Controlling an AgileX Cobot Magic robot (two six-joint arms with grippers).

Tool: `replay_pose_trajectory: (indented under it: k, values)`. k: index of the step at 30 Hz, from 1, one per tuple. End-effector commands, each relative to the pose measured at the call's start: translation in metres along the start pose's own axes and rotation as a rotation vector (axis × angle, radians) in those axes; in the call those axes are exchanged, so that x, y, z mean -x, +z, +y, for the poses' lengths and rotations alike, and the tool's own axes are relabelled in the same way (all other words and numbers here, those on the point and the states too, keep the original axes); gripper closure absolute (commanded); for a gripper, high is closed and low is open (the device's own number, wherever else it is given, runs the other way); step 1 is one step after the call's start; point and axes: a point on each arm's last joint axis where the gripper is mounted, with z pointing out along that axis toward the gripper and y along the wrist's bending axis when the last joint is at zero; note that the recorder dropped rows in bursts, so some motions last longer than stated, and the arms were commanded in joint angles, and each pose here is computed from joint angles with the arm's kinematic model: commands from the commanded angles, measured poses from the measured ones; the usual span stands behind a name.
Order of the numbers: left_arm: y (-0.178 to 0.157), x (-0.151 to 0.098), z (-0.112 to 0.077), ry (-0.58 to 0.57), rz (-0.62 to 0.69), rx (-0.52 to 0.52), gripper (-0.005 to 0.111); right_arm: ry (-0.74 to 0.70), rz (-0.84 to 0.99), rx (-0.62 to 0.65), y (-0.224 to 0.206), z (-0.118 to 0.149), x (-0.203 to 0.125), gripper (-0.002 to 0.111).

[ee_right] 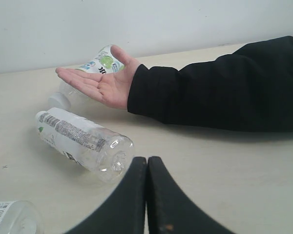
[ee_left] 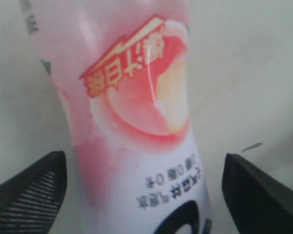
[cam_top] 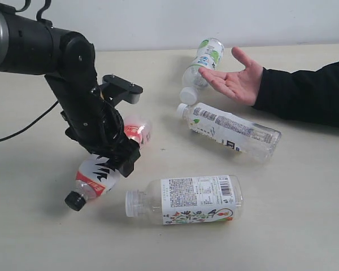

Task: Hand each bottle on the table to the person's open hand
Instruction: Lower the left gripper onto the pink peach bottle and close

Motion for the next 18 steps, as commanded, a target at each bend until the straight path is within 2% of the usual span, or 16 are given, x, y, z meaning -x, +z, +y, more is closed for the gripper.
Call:
replay_pose_trajectory:
  k: [1,3,6,10,12,18]
  values:
    - [0.002,0.004,0.001,-0.012,-0.029,0.012,0.027,0.003,-0.008,0.001,0.000,0.000,-0.001,0.108]
    - [0.002,0.004,0.001,-0.012,-0.032,0.013,0.035,0.003,-0.008,0.001,0.000,0.000,-0.001,0.108]
    - [0.002,0.004,0.001,-0.005,-0.033,0.020,0.058,0.003,-0.008,0.001,0.000,0.000,-0.001,0.108]
    - [0.001,0.003,0.006,0.061,-0.025,0.072,0.107,0.003,-0.008,0.001,0.000,0.000,-0.001,0.108]
    - [0.001,0.003,0.008,0.092,-0.020,0.092,0.106,0.003,-0.008,0.001,0.000,0.000,-0.001,0.108]
    - [-0.015,0.015,0.007,0.085,-0.013,0.090,0.107,0.003,-0.008,0.001,0.000,0.000,-0.001,0.108]
